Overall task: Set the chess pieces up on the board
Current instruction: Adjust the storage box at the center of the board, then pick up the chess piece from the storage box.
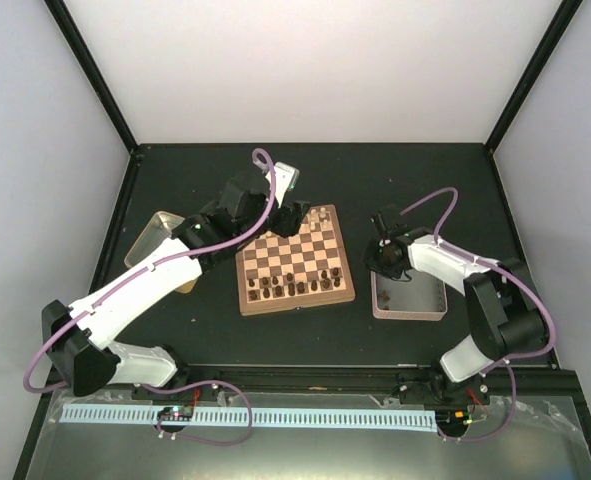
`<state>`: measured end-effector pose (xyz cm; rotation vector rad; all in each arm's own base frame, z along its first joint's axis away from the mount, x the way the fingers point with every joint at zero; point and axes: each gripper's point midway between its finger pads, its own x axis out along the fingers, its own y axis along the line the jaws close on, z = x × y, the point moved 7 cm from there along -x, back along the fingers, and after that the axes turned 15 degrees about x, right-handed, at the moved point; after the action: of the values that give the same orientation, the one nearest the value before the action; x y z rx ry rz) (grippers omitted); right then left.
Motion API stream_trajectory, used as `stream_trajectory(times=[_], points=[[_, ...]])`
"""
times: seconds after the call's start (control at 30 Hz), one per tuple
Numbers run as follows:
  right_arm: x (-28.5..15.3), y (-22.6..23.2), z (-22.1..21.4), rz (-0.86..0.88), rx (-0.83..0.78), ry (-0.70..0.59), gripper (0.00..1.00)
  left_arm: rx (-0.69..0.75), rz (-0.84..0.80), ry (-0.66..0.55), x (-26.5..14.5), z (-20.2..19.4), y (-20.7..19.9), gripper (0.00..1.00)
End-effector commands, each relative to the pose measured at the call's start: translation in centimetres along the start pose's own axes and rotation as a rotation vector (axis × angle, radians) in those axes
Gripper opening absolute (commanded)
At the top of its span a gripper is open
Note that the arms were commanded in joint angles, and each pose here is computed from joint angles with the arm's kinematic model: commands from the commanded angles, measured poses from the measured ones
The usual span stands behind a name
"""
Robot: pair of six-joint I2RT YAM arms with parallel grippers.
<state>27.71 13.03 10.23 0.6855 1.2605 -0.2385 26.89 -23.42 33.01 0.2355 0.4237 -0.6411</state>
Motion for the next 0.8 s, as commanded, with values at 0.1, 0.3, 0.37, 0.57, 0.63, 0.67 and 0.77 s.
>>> stream_trajectory(times=[0.1,0.3,0.37,0.57,0.63,0.67,0.77], points=[[-3.2,0.7,0.8,-0.006,-0.045,-0.066,0.38,-0.019,-0.018,0.023,-0.3,1.1,0.3,0.66],[-6.9,-2.9,-0.6,-0.129,-0.121,-0.065,0.38,-0.051,-0.021,-0.008,-0.5,1.1,0.3,0.66],[-7.1,-4.3,-1.3,-0.191,-0.128,-0.033,0.38,-0.059,-0.019,-0.018,-0.6,1.0,0.4,0.66],[-4.4,-5.3,-2.6,-0.260,-0.234,0.125,0.39,-0.075,-0.017,-0.058,-1.6,0.3,0.4,0.67],[-3.5,-5.5,-2.8,-0.283,-0.264,0.163,0.39,-0.071,-0.012,-0.066,-1.8,0.0,0.5,0.68],[-3.2,-5.6,-2.9,-0.285,-0.272,0.174,0.39,-0.066,-0.013,-0.071,-1.9,0.0,0.5,0.68],[-2.8,-5.6,-3.0,-0.277,-0.292,0.190,0.39,-0.058,-0.011,-0.076,-2.0,-0.1,0.6,0.68]])
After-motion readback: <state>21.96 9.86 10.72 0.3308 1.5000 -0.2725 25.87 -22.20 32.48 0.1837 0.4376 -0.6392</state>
